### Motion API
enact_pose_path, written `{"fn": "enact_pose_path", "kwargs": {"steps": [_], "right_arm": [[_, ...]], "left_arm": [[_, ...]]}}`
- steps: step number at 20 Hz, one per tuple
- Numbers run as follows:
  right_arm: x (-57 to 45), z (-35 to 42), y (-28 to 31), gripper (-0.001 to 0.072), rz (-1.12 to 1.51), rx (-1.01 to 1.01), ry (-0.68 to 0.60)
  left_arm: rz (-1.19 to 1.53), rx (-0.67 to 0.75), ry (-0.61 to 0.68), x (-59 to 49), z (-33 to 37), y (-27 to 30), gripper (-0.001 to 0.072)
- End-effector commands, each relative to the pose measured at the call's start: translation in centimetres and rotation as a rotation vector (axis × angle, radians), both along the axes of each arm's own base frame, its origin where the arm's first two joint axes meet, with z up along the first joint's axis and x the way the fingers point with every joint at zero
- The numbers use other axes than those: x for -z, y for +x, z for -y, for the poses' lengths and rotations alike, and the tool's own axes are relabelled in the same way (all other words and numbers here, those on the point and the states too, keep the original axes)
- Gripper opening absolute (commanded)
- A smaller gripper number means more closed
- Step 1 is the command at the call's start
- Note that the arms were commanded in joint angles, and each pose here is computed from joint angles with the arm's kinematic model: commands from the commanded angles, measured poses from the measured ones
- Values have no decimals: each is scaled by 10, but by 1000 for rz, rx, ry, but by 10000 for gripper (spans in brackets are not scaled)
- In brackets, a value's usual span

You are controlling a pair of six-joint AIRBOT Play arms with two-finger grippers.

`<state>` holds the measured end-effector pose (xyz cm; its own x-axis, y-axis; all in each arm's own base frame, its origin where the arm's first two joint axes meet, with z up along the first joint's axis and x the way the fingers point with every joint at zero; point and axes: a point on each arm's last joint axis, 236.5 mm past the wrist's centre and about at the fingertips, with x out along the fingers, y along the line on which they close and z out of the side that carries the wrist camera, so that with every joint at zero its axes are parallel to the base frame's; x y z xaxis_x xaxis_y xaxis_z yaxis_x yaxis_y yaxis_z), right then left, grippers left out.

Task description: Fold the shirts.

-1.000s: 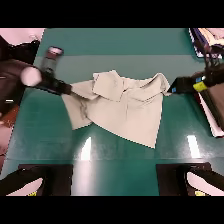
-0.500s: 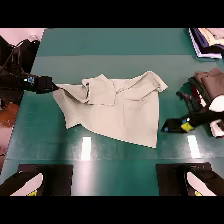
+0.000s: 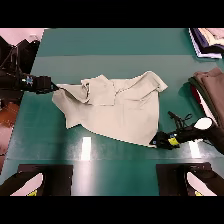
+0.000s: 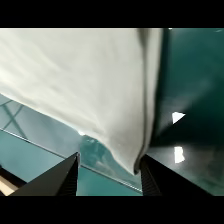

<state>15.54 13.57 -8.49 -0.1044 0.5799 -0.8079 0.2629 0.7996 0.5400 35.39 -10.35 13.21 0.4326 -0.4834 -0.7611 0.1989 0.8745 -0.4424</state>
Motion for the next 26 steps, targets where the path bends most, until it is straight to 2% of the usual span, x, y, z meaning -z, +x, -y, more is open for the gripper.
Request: {"fn": "enact_pose_path", "kwargs": {"steps": [1, 2, 3, 4, 6, 8, 9, 12, 14, 19, 23, 26], "right_arm": [[13, -8, 17, 427, 43, 8, -25], [13, -12, 21, 331, 60, -9, -29], [12, -16, 26, 123, 79, -31, -35], [8, -20, 32, 19, 99, -49, -35], [-11, -28, 52, 20, 180, -70, -26], [-56, -34, 90, 19, 348, -59, -9], [-89, -33, 113, 18, 458, -35, 0], [-229, -3, 176, 17, 860, 104, -4], [-334, 37, 191, 17, 1117, 222, -45], [-539, 109, 140, 17, 1612, 364, -288], [-609, 123, 87, 17, 1765, 407, -474], [-627, 121, 68, 17, 1794, 406, -554]], "left_arm": [[1, 0, -2, 0, 0, 0, 24], [1, 0, -2, 0, 0, 0, 24], [1, 0, -2, 0, 0, 0, 24], [3, 0, -6, -1, 1, 0, 24], [21, -4, -53, -9, 9, 4, 24], [104, -37, -182, -39, 24, 18, 23], [165, -68, -292, -69, 30, 29, 23], [397, -127, -595, -184, 19, 48, 23], [571, -104, -667, -258, 3, 38, 24], [972, 31, -536, -403, 5, -41, 24], [1222, 164, -427, -473, 37, -127, 23], [1298, 145, -331, -481, 42, -159, 23]]}}
